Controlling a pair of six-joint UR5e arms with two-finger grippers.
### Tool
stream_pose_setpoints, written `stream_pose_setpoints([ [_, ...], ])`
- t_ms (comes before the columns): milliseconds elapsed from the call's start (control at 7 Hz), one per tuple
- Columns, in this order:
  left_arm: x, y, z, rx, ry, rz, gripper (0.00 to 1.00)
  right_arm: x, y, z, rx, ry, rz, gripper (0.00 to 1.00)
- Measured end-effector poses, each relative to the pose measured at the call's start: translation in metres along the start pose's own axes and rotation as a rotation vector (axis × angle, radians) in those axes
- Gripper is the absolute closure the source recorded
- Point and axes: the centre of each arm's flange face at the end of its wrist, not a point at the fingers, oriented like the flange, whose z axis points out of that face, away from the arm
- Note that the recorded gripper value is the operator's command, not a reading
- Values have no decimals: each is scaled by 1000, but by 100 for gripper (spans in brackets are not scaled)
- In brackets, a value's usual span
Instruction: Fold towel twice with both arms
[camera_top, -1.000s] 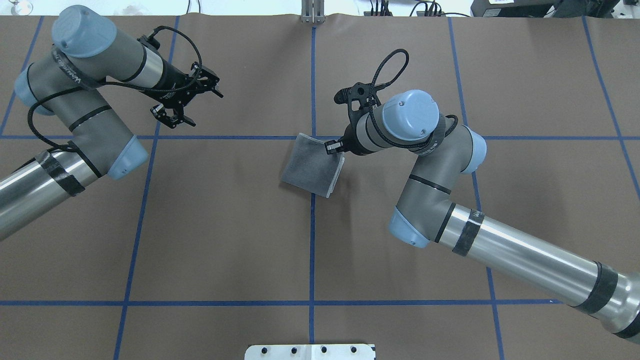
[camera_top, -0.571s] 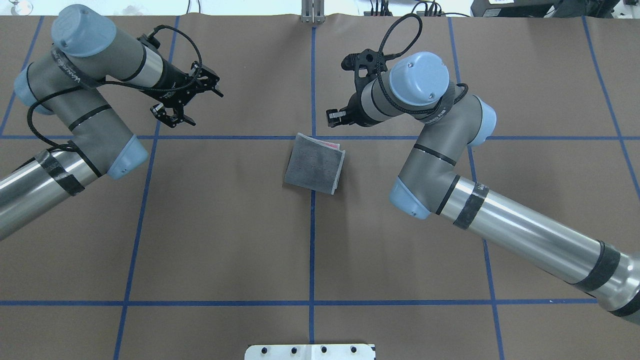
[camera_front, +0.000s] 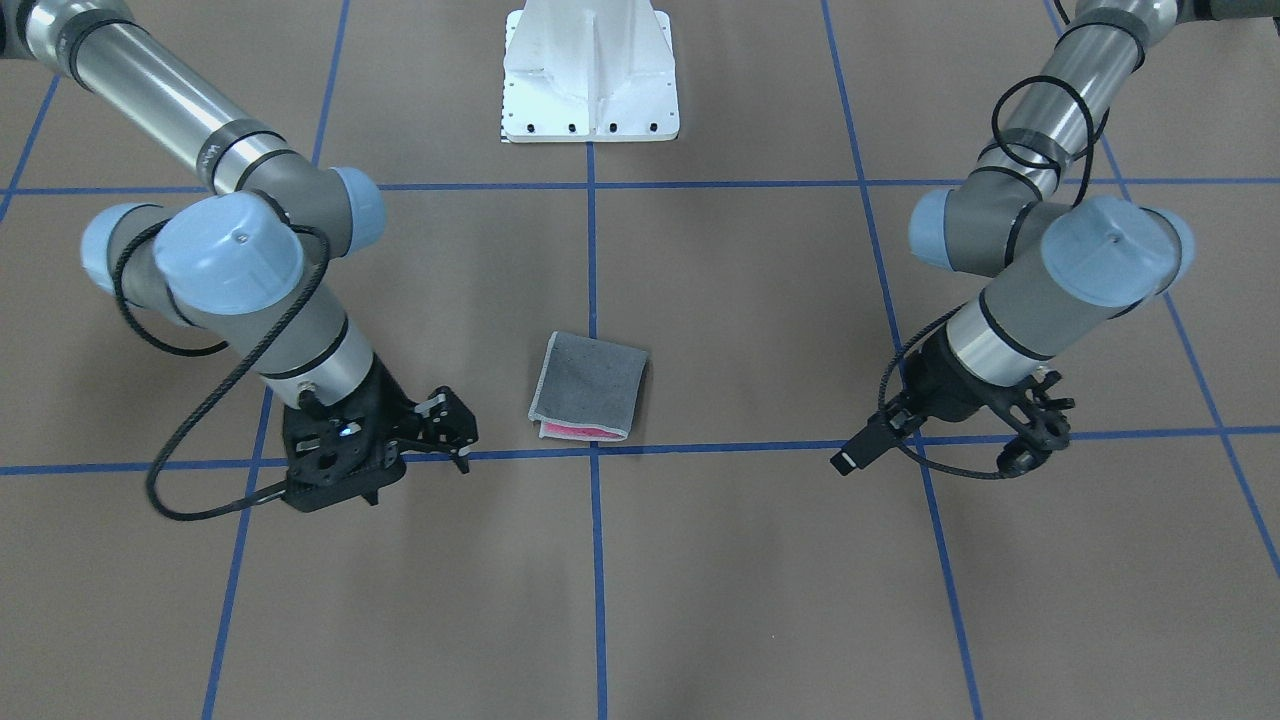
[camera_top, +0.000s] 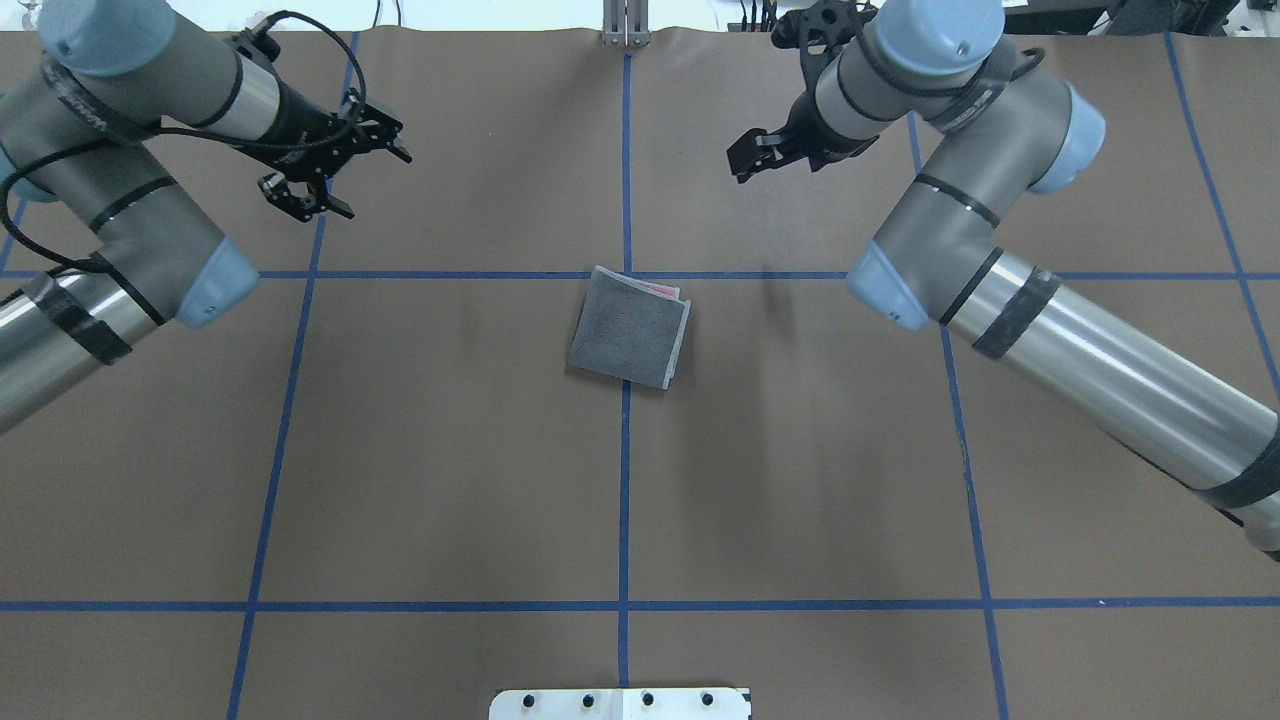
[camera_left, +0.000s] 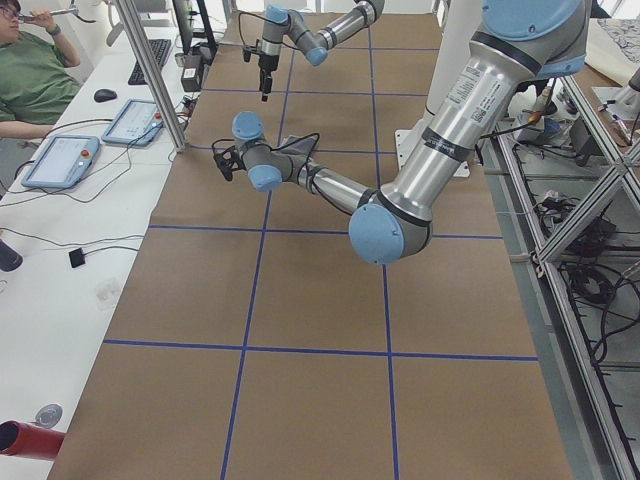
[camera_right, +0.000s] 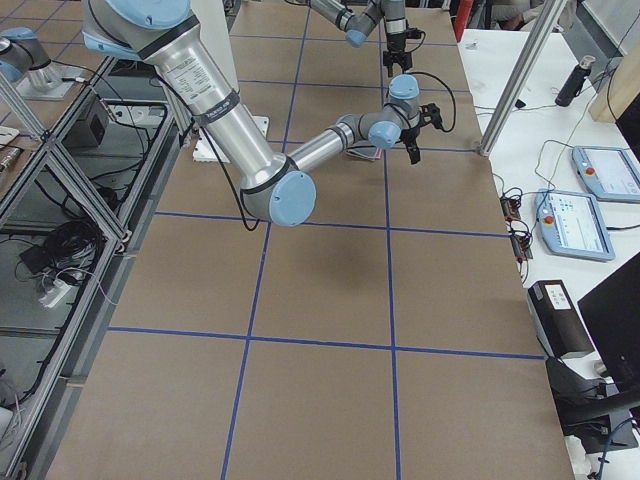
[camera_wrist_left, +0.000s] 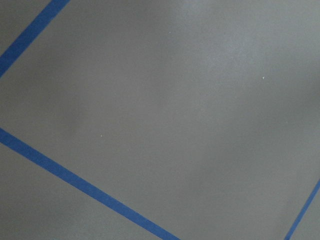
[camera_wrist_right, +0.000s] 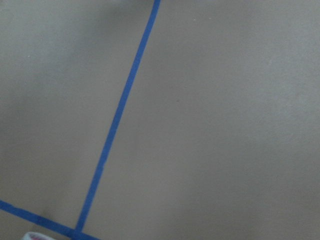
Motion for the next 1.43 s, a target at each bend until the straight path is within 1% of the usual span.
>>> stream_pose_setpoints([
  [143, -38, -36, -20, 34, -25, 136, 0, 44, -13, -15, -52, 57, -33, 0],
  [286, -87, -73, -44, 72, -66, 273, 0, 89, -24, -32, -113, 121, -60, 0],
  [429, -127, -104, -68, 103, -113, 366, 0, 135, -27, -50, -171, 176, -91, 0],
  [571, -163, -133, -95, 121, -181, 460, 0, 196, -22, -71, -227, 221, -133, 0],
  [714, -200, -158, -124, 121, -249, 562, 0, 265, -9, -93, -273, 223, -156, 0],
  [857, -233, -178, -151, 111, -304, 656, 0, 332, 12, -117, -298, 177, -143, 0],
  [1000, -267, -197, -183, 94, -354, 748, 0, 394, 40, -144, -296, 120, -103, 0],
  [1143, -307, -207, -208, 70, -384, 809, 0, 438, 66, -166, -283, 92, -65, 0],
  [1286, -347, -207, -228, 56, -385, 822, 0, 467, 91, -181, -272, 88, -33, 0],
  [1429, -379, -201, -245, 55, -371, 807, 0, 487, 118, -186, -277, 116, -12, 0],
])
